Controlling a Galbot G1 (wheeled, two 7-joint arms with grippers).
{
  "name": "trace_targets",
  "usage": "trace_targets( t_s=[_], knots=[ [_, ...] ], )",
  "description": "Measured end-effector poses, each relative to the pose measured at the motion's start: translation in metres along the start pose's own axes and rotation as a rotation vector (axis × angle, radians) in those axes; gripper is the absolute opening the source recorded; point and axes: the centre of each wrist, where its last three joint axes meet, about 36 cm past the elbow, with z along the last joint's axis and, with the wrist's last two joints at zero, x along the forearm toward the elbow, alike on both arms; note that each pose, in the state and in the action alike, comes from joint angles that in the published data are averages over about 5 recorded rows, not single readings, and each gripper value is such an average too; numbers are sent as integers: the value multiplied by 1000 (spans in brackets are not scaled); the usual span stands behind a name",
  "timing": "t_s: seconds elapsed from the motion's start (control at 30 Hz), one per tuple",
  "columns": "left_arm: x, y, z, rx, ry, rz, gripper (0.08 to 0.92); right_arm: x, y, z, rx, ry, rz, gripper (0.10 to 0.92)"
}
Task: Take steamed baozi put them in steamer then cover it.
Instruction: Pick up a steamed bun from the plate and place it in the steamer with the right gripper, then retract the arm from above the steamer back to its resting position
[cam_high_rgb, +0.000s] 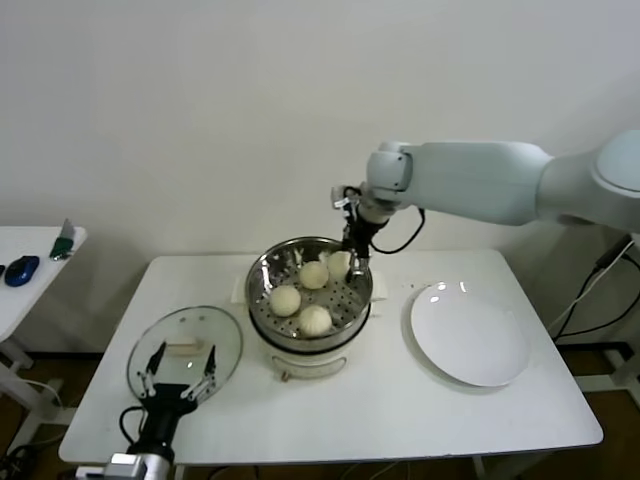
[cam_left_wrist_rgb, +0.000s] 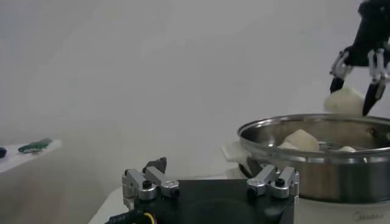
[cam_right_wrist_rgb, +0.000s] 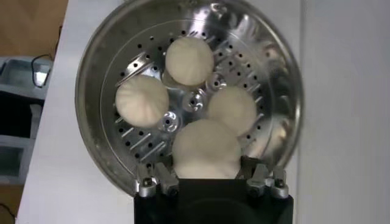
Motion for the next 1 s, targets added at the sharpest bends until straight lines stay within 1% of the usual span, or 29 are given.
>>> trace_targets(
  t_s=[0.23, 0.43, 0.5, 0.67, 0.73, 1.0],
  knots=[
    [-4, 1, -1, -6, -3, -1, 823, -41, 6, -4, 4, 34, -32, 721],
    [-7, -1, -2, -7, -8, 4, 823, -58, 9, -1, 2, 54, -40, 729],
    [-7, -2, -3, -7, -9, 5, 823, -61, 9, -1, 2, 57, -38, 732],
    [-8, -3, -3, -11, -10, 6, 823, -62, 7, -1, -7, 52, -28, 802],
    [-8, -3, -3, -13, -9, 7, 823, -61, 7, -1, -12, 45, -26, 817],
    [-6, -1, -2, -22, -7, 6, 823, -56, 6, -3, -28, 9, -30, 823]
  ],
)
